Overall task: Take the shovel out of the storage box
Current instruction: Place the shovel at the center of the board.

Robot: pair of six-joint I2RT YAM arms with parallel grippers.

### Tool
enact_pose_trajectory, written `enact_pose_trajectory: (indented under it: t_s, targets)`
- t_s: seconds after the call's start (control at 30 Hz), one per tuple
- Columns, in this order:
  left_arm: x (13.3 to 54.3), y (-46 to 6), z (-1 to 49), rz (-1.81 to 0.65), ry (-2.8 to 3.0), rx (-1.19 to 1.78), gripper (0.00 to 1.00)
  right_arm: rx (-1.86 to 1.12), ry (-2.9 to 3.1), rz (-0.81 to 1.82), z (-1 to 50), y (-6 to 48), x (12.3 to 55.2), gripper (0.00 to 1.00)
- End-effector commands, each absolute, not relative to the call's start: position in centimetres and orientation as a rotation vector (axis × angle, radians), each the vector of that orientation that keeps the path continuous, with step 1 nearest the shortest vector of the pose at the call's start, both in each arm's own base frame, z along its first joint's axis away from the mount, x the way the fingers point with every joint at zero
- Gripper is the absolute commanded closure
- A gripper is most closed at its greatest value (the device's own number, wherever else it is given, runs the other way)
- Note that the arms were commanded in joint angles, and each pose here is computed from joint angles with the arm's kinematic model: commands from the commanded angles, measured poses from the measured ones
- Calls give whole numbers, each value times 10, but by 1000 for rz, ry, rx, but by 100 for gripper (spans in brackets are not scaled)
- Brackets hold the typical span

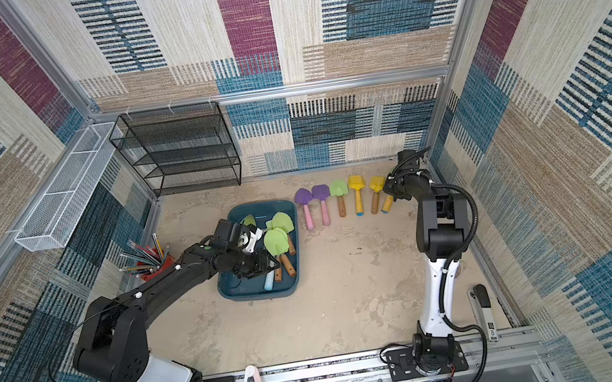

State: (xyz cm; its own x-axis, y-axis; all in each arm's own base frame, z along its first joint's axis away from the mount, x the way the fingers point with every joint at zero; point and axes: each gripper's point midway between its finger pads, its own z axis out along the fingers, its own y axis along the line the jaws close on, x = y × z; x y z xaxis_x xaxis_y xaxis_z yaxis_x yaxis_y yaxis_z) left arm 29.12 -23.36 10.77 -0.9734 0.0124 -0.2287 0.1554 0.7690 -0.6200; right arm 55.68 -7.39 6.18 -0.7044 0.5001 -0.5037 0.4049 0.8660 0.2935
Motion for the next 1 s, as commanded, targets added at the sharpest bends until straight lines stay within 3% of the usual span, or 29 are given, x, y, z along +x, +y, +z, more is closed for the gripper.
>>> enact_pose_trajectory:
  t_s: [0.0, 0.43, 0.53, 0.73, 0.97]
  targets:
    - [290, -235, 110, -1002, 2742, 145, 53, 654, 2467, 157, 55, -83, 556, 85]
    - [292, -235, 111, -976, 2749, 124, 46, 670, 2502, 151, 31, -86, 555, 81]
    - [293, -235, 111, -969, 2751, 121, 37, 672, 2505, 145, 29, -87, 553, 72]
    - [294, -237, 107, -949, 2762, 122, 36, 666, 2484, 152, 40, -86, 553, 46]
    - [295, -247, 102, -932, 2783, 135, 38, 687, 2399, 180, 77, -84, 545, 37]
